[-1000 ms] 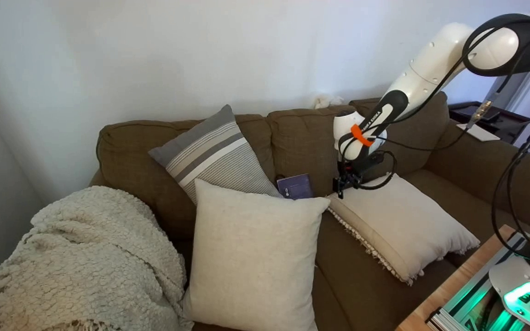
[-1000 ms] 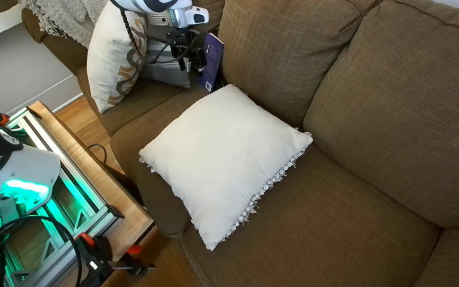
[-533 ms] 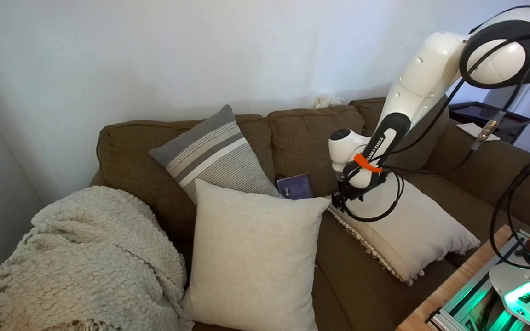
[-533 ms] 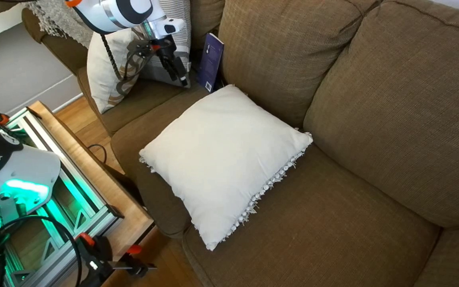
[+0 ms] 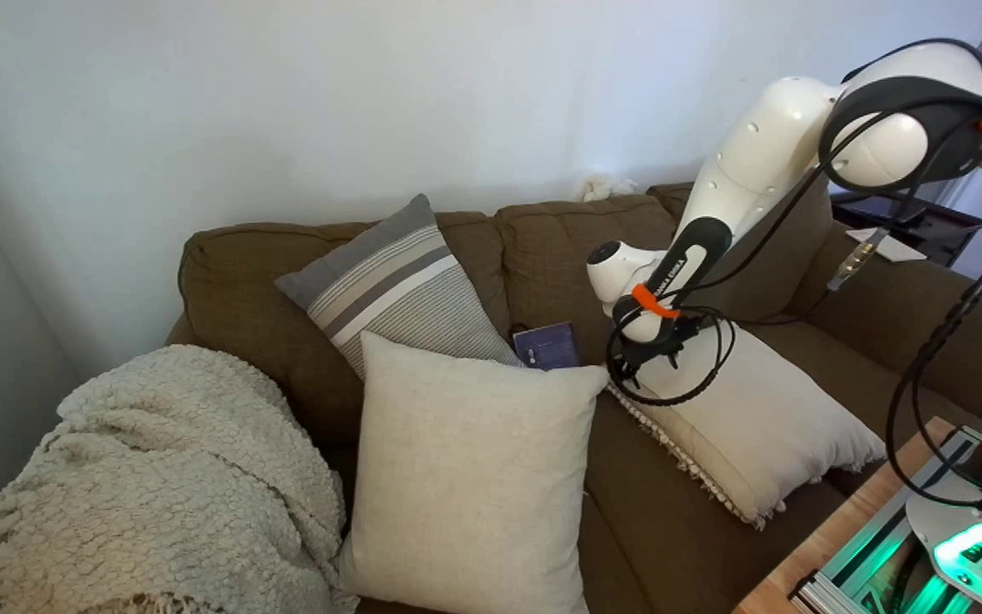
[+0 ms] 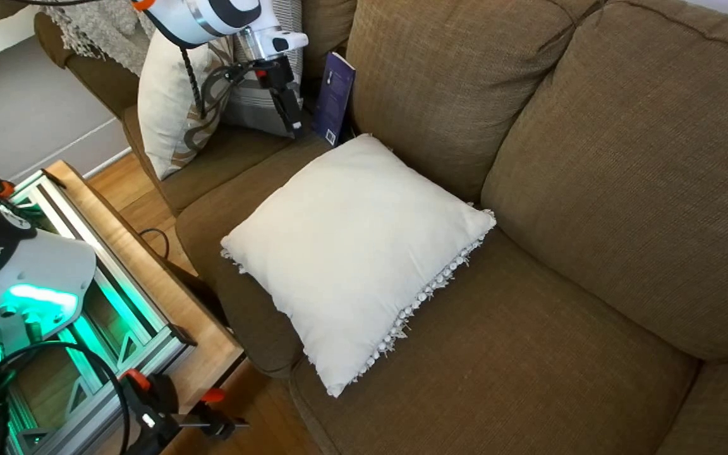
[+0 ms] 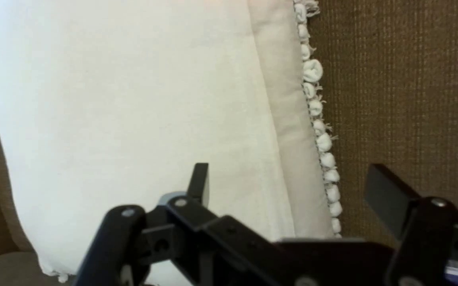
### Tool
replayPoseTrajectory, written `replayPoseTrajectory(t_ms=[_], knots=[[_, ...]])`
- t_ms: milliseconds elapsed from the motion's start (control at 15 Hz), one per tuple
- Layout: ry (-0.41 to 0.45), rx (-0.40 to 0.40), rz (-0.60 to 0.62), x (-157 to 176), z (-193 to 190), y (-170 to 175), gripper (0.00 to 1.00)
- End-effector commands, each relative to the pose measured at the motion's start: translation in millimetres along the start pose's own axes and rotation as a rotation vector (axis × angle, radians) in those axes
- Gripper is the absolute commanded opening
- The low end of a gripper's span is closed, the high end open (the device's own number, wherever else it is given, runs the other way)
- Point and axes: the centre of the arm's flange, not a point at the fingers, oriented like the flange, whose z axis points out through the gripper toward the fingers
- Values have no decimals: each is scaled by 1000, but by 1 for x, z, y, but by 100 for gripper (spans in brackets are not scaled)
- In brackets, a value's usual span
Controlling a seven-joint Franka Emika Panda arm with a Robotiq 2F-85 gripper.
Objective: Move the pillow on the right to the right side of the sofa.
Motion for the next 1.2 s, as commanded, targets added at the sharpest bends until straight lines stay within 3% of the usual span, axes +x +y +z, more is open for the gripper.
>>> replayPoseTrajectory(t_ms=[0,400,600,800,867,933,1133], knots=[[-94,-160,37,35,38,-34,100],[-60,-248,-156,48,97,-66,100],[-83,-264,-188,42,142,-49,100],[-127,-311,-81,30,157,-4,99],[-132,-318,-41,25,159,10,91],[-141,-326,0,20,160,23,74],[-124,-283,49,19,153,32,54]])
